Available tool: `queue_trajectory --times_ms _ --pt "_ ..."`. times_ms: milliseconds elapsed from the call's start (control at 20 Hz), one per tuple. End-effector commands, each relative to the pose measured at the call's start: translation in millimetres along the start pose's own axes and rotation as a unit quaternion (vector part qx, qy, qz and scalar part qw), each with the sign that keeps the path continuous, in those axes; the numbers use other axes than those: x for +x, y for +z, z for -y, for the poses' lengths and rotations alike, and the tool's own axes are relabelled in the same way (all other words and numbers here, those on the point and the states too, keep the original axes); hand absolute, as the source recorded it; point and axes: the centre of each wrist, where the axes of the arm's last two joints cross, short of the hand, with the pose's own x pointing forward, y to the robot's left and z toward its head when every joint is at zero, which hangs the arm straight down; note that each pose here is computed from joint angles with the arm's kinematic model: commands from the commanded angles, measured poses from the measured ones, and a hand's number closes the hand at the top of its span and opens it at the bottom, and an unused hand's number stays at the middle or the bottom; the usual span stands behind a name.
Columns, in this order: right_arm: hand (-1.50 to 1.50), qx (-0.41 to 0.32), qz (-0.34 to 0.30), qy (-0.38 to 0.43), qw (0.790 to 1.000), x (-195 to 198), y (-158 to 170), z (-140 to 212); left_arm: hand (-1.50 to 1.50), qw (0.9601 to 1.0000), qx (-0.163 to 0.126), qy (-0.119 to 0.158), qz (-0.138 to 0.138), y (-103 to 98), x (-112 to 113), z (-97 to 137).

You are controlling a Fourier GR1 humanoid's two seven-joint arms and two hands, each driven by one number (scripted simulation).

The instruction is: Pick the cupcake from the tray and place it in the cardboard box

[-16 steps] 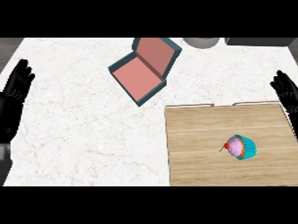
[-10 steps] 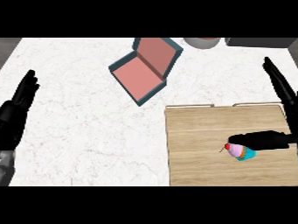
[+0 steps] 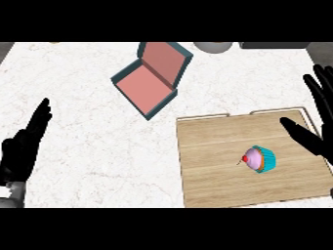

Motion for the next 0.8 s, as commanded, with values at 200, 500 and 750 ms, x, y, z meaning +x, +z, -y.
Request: queue_trajectory --times_ms 200,500,750 --pt "-1.50 0.080 -0.005 0.209 0.975 2.8 48.8 -14.9 0.00 0.9996 0.015 0.002 -0.022 10.3 -12.1 4.2" --pt "-1.50 0.200 -0.105 0.318 0.921 20.7 77.4 -27.9 0.00 0.9994 0.026 -0.006 -0.023 9.4 -14.6 -4.3" --pt "-1.50 0.285 -0.201 0.403 0.846 59.6 99.5 -45.5 0.00 0.9998 0.015 0.005 -0.014 11.0 -10.7 5.4"
